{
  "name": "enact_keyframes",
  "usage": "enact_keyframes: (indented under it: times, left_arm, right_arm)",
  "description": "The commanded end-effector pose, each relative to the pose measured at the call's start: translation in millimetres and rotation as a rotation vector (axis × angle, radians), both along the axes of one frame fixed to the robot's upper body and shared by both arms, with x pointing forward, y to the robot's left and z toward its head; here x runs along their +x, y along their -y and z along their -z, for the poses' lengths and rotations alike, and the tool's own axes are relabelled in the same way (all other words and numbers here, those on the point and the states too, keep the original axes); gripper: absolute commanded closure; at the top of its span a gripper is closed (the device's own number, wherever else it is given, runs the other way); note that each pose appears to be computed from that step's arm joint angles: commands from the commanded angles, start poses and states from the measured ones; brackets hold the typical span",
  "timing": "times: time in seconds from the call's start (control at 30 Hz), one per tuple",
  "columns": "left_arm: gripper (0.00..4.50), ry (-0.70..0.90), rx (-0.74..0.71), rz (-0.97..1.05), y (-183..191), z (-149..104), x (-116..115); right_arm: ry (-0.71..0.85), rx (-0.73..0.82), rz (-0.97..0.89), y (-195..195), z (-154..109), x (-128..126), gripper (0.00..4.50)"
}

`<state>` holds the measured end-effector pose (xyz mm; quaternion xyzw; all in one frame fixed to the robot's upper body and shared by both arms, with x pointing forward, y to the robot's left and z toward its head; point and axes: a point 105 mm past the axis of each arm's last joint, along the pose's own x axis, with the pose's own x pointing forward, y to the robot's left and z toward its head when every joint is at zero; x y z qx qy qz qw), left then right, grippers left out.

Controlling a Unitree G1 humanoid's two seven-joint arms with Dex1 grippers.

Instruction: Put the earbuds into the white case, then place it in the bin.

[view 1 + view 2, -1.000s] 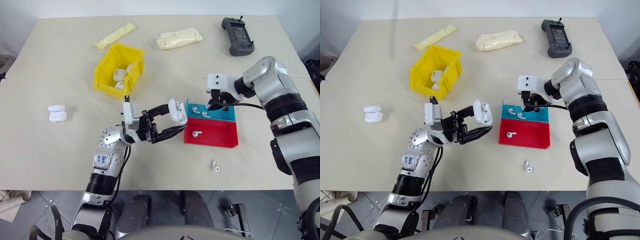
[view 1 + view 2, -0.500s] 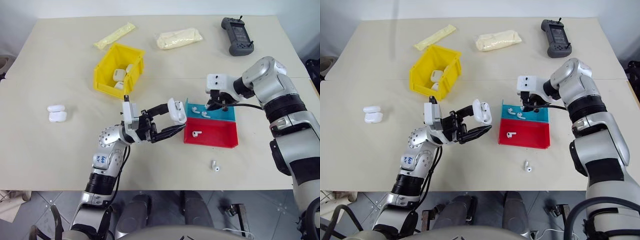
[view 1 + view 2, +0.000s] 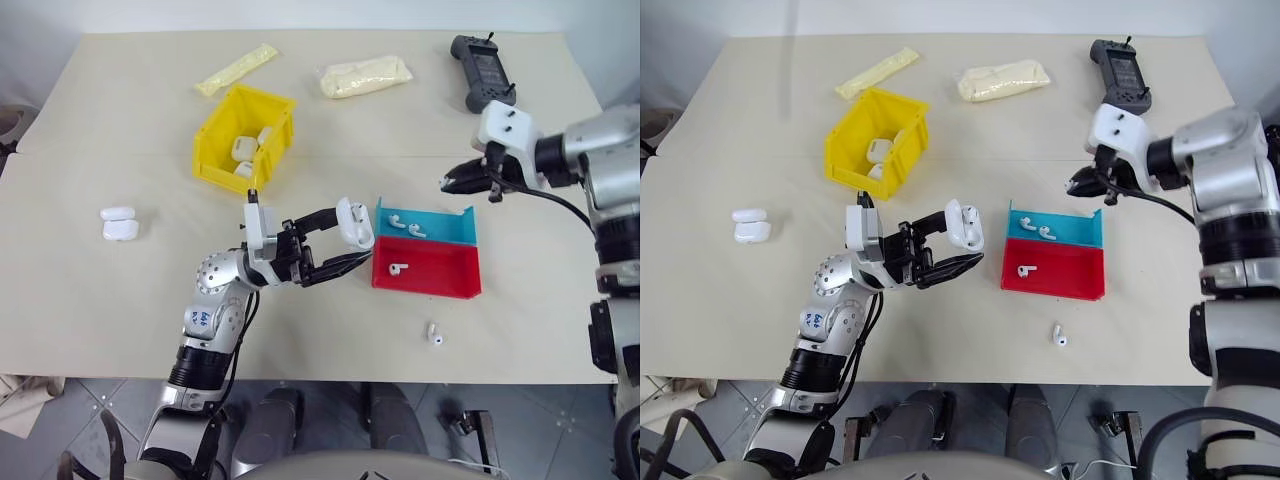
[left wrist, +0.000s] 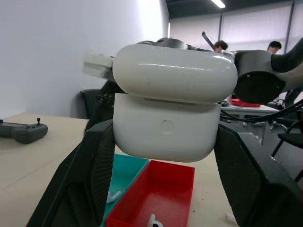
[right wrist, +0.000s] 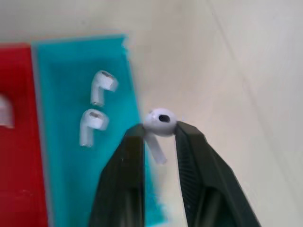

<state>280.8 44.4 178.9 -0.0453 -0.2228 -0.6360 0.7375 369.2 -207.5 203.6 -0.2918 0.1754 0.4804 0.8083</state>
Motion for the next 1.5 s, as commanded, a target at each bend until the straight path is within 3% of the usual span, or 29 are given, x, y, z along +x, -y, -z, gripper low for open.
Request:
enact_keyframes:
  times: [0.03, 0.17, 0.33, 0.6, 0.9, 1.5]
  left_arm:
    - [1.73, 0.025, -0.022, 0.030, 1.8, -8.4, -4.5]
    - [1.73, 0.017, -0.018, 0.043, 2.0, -7.9, -3.8]
    - [1.73, 0.018, -0.014, 0.046, 1.9, -9.3, -0.9]
    - [1.73, 0.017, -0.011, 0.054, 2.6, -10.0, -0.2]
    - [1.73, 0.014, -0.011, 0.065, 4.5, -10.4, -1.2]
    - [1.73, 0.012, -0.024, 0.057, 4.9, -14.6, -0.9]
  right_arm:
    - [0.060, 0.238, -0.057, -14.5, -27.1, -24.3, 3.95]
    - [0.124, 0.561, -0.121, -40.5, -44.1, -48.7, 3.95]
    - [-0.069, 0.750, -0.158, -63.1, -29.9, -83.5, 3.95]
    - [-0.291, 1.030, -0.204, -88.4, -39.9, -112.0, 3.95]
    - [-0.340, 1.100, -0.204, -108.8, -35.6, -122.7, 3.95]
    - [-0.335, 1.056, -0.168, -118.9, -13.3, -121.3, 3.95]
